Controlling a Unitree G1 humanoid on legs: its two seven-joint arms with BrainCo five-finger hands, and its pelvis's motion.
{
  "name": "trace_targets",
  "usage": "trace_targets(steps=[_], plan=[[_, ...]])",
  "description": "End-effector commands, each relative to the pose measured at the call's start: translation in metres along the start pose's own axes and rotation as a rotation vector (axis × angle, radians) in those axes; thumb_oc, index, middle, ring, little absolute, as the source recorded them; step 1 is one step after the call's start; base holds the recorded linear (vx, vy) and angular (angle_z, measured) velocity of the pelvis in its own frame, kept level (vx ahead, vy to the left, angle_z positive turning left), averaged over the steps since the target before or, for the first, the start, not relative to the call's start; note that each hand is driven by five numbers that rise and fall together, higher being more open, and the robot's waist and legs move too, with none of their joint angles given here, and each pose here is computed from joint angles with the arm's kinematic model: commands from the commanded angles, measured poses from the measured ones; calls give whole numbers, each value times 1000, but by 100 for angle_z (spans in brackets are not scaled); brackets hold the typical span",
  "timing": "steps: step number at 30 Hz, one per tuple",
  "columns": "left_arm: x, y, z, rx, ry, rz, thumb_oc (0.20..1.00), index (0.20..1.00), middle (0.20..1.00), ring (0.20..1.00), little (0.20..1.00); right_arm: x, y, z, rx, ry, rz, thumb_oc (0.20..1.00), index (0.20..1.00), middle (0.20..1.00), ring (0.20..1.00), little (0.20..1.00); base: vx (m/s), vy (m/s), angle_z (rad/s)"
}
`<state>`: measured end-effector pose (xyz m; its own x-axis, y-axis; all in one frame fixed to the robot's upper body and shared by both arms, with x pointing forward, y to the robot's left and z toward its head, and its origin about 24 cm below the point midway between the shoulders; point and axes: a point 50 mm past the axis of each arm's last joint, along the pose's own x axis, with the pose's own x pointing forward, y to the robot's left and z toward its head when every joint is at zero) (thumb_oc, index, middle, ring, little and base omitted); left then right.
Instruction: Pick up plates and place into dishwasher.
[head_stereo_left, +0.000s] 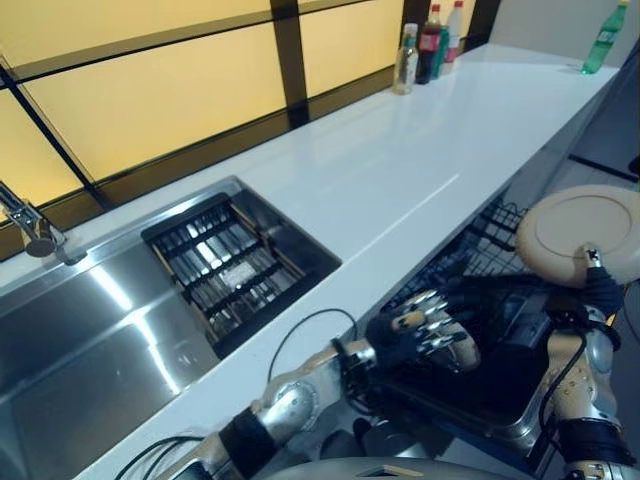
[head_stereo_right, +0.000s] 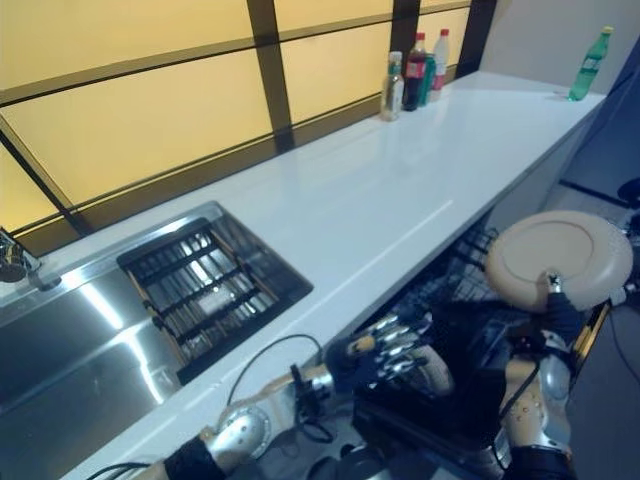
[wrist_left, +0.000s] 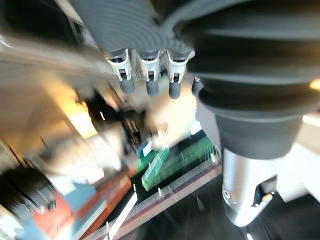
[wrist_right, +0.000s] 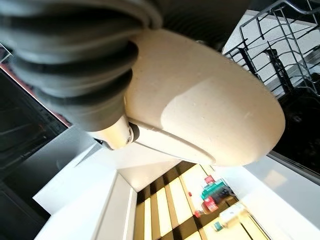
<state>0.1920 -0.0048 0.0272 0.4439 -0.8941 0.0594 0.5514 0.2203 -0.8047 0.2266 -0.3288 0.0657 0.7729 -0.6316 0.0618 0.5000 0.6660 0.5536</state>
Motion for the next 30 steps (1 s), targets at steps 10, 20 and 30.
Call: trace_targets(steps=[10,20,30], plan=[[-76,62,8,88,-158,276,1000,1000,1000,1000,1000,11,16,15,95,-78,68,200,200,200,200,200,-74,-36,-22],[-115,97,-6,221,10,532,1000,1000,1000,1000,1000,17,39,-2,37,29,162,200,200,200,200,200,10,-21,-52],[-186,126,-18,339,197,817,1000,1000,1000,1000,1000,13,28,-19,-150,170,349,200,200,200,200,200,137,-147,1]])
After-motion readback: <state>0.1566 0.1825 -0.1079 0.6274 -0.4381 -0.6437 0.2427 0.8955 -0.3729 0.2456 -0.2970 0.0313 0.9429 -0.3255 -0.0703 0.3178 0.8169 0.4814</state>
